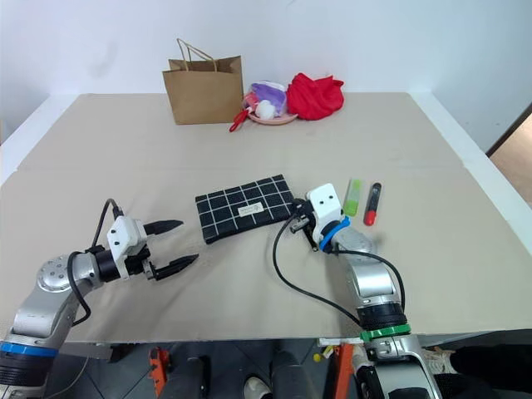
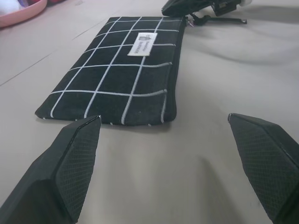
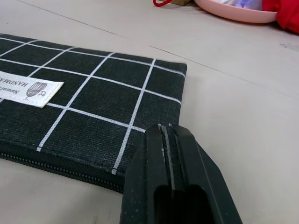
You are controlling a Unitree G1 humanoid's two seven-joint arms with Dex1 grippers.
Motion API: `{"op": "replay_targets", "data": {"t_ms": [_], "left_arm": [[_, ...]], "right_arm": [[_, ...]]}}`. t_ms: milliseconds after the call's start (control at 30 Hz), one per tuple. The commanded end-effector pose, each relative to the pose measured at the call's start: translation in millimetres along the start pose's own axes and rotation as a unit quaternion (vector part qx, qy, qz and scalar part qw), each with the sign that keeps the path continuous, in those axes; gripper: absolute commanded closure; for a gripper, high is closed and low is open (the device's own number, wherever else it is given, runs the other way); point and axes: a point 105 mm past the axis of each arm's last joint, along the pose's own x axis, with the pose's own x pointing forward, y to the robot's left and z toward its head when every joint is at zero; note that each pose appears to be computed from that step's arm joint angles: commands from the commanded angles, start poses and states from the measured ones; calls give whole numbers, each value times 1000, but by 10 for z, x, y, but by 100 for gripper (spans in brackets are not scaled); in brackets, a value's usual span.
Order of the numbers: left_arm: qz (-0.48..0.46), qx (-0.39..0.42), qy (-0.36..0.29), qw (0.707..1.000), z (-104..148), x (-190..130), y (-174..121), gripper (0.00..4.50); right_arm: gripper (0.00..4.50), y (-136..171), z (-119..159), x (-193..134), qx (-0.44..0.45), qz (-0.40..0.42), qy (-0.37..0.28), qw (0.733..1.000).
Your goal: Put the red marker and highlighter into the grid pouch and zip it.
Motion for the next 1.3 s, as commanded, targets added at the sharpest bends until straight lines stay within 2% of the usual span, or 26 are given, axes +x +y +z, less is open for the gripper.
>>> {"op": "replay_targets", "data": {"t_ms": [33, 133, 233, 433, 700, 800, 933, 1000, 1100, 1300], "left_arm": [[-2, 26, -3, 1000, 74, 13, 43, 0], [-3, 26, -5, 1000, 85, 20, 47, 0], [-8, 22, -6, 1000, 77, 35, 17, 0], [-13, 20, -11, 1000, 91, 66, -12, 0], [-8, 30, -2, 1000, 74, 41, 2, 0], [4, 75, 6, 997, 97, 19, 88, 0], [36, 224, 36, 973, 160, -60, 407, 0], [22, 270, 47, 961, 133, -43, 439, 0], [-14, 300, 46, 953, 65, 63, 365, 0], [-74, 292, 27, 953, -36, 224, 148, 0]], "right_arm": [[443, 14, 38, 14, 1, -2, -11, 1000], [443, -25, 293, 25, 2, -5, -52, 999], [443, 4, 437, 62, 2, 5, -72, 997], [443, 74, 184, 149, 17, 16, -31, 999], [443, 115, -14, 135, 9, 27, 4, 1000], [443, 137, -23, 143, 9, 29, 5, 1000], [443, 149, 15, 145, 9, 28, -3, 1000], [443, 149, 36, 143, 8, 27, -8, 1000], [443, 143, 70, 142, 7, 25, -15, 1000], [443, 134, 97, 133, 9, 18, -21, 1000]]}}
